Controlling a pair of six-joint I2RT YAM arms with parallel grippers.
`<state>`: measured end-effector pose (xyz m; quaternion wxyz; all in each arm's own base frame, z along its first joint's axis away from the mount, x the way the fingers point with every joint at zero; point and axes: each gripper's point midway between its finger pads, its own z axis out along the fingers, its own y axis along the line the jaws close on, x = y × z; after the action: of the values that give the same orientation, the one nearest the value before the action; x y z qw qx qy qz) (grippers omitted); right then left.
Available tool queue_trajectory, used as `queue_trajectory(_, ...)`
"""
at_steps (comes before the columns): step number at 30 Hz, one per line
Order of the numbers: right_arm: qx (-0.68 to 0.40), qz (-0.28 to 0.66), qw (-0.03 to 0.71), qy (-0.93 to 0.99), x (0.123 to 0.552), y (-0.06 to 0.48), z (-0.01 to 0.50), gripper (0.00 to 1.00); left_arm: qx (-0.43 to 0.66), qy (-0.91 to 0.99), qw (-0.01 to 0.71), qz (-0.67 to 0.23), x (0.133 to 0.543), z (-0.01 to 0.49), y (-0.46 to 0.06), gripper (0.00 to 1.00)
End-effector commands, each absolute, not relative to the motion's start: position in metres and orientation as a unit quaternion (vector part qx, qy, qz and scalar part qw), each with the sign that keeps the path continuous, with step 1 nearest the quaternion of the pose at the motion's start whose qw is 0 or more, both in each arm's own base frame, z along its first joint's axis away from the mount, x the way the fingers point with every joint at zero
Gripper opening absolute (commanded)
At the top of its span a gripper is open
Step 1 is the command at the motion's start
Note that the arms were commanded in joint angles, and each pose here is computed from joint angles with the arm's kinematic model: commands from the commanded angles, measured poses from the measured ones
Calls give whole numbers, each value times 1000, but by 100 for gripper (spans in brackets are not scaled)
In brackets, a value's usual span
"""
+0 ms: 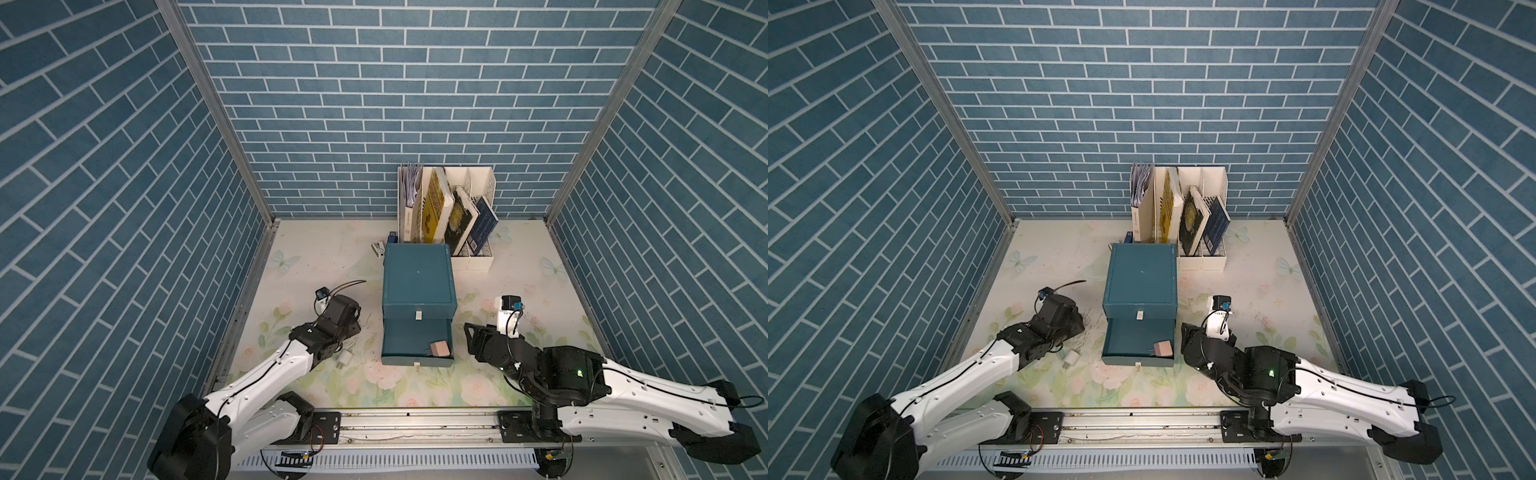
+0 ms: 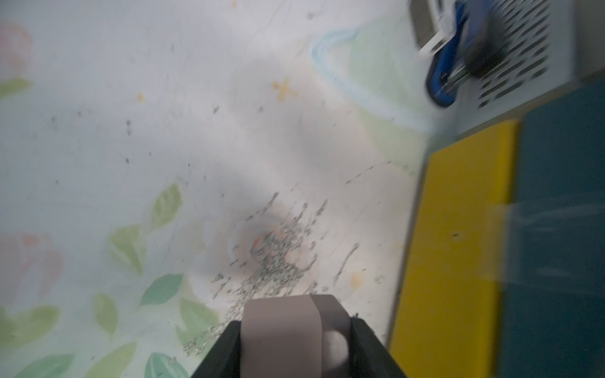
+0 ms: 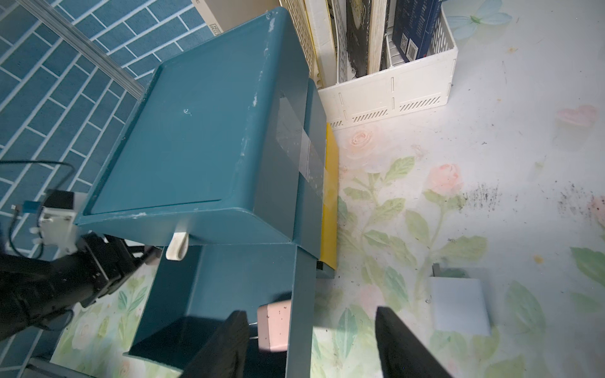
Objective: Place the plugs into the drawer by color
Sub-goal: Pick up the plug from the center of the board, then place the plug in the drawer.
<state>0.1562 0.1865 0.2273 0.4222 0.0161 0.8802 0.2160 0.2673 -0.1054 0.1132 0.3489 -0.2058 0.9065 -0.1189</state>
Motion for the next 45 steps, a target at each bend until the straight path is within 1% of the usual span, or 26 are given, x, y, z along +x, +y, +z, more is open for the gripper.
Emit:
queue_trajectory(1, 17, 226, 430, 874, 158, 186, 232, 65, -201, 887, 399, -119, 275, 164, -98, 15)
queue_trajectory(5, 24, 229, 439, 869, 159, 181, 236, 65, -175, 859, 449, -171, 273, 227, -104, 9)
queue_trajectory(8, 27, 233, 443, 865, 160, 180, 240, 65, -110, 839, 475, -242, 263, 277, -127, 7)
queue_trajectory(12, 30, 223, 450, 864, 164, 178, 240, 65, -6, 809, 485, -331, 231, 323, -174, 4)
queue_trajectory(14, 29, 222, 450, 864, 165, 179, 243, 65, 44, 798, 478, -364, 211, 331, -198, 2)
queue_trajectory(17, 27, 218, 451, 865, 166, 181, 243, 65, 121, 795, 459, -377, 183, 321, -233, 1)
queue_trajectory(22, 24, 222, 444, 868, 165, 183, 241, 65, 193, 827, 430, -306, 163, 275, -269, 0)
queue_trajectory(28, 30, 227, 435, 871, 163, 180, 233, 65, 185, 858, 410, -247, 172, 231, -279, 0)
queue_trajectory(33, 30, 229, 432, 872, 161, 180, 230, 65, 190, 871, 392, -228, 173, 206, -285, 0)
queue_trajectory(34, 26, 231, 431, 872, 161, 182, 230, 65, 190, 873, 390, -223, 174, 203, -285, 2)
queue_trajectory(37, 7, 229, 430, 873, 161, 189, 229, 65, 186, 876, 392, -209, 177, 197, -284, 33)
queue_trajectory(39, 1, 224, 429, 875, 161, 193, 230, 67, 181, 877, 394, -204, 179, 198, -284, 49)
queue_trajectory(41, -17, 231, 428, 873, 160, 202, 235, 69, 176, 876, 398, -206, 181, 203, -284, 57)
queue_trajectory(42, -25, 233, 430, 872, 159, 205, 237, 70, 175, 874, 402, -210, 181, 206, -285, 65)
queue_trajectory(43, -33, 236, 432, 870, 158, 208, 240, 71, 173, 873, 405, -211, 182, 208, -285, 68)
queue_trajectory(45, -45, 237, 432, 869, 157, 215, 244, 74, 167, 871, 412, -211, 184, 216, -284, 70)
